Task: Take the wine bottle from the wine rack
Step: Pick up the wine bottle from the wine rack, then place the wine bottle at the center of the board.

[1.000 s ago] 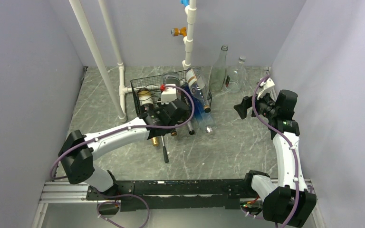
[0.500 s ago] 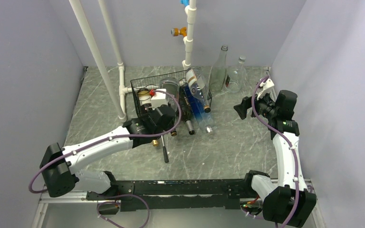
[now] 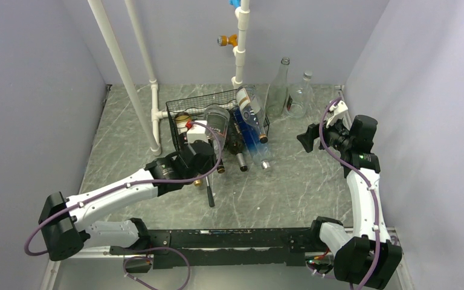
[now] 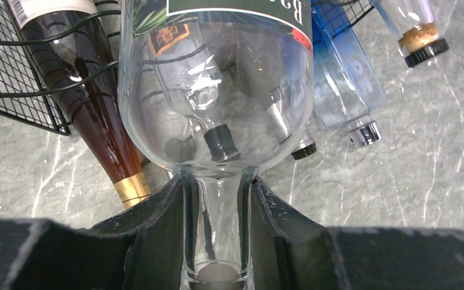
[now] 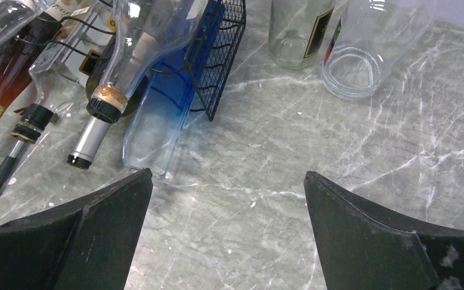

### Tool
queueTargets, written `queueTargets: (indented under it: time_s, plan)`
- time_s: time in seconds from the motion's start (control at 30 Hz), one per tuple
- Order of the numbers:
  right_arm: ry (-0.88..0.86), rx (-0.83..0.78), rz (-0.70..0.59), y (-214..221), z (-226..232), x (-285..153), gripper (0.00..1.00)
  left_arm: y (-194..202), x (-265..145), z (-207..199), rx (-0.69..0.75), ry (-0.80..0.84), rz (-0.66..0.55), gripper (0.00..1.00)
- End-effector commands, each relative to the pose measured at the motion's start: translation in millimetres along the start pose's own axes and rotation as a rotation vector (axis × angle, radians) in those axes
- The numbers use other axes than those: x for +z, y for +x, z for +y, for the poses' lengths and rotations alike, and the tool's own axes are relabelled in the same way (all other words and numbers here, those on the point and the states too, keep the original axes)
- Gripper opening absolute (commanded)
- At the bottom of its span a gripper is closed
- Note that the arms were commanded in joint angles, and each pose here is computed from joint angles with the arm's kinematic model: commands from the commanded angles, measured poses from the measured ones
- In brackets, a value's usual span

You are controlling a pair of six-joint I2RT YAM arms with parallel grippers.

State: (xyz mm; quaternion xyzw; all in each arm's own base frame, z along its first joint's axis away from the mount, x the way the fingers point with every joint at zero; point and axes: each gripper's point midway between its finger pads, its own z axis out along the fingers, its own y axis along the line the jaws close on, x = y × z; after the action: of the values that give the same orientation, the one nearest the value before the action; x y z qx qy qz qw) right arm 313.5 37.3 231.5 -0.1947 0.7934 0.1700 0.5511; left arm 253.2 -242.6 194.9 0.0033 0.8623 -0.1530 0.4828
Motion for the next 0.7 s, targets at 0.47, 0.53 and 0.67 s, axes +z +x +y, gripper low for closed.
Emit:
queueTargets:
  time_s: [0.47,0.53,0.67]
  plan:
    - [-0.012,-0.058,-0.049,-11.2,1.8,-2.4,1.0,-74.2,-45.0,-46.6,-0.12,0.29,-0.22,0.0]
    - [-0.013,-0.059,-0.047,-10.5,2.0,-2.3,1.0,-71.7,-46.9,-48.7,-0.114,0.309,-0.209,0.0]
    - [-0.015,-0.06,-0.047,-10.4,2.2,-2.2,1.0,-67.2,-50.5,-50.2,-0.106,0.337,-0.195,0.0]
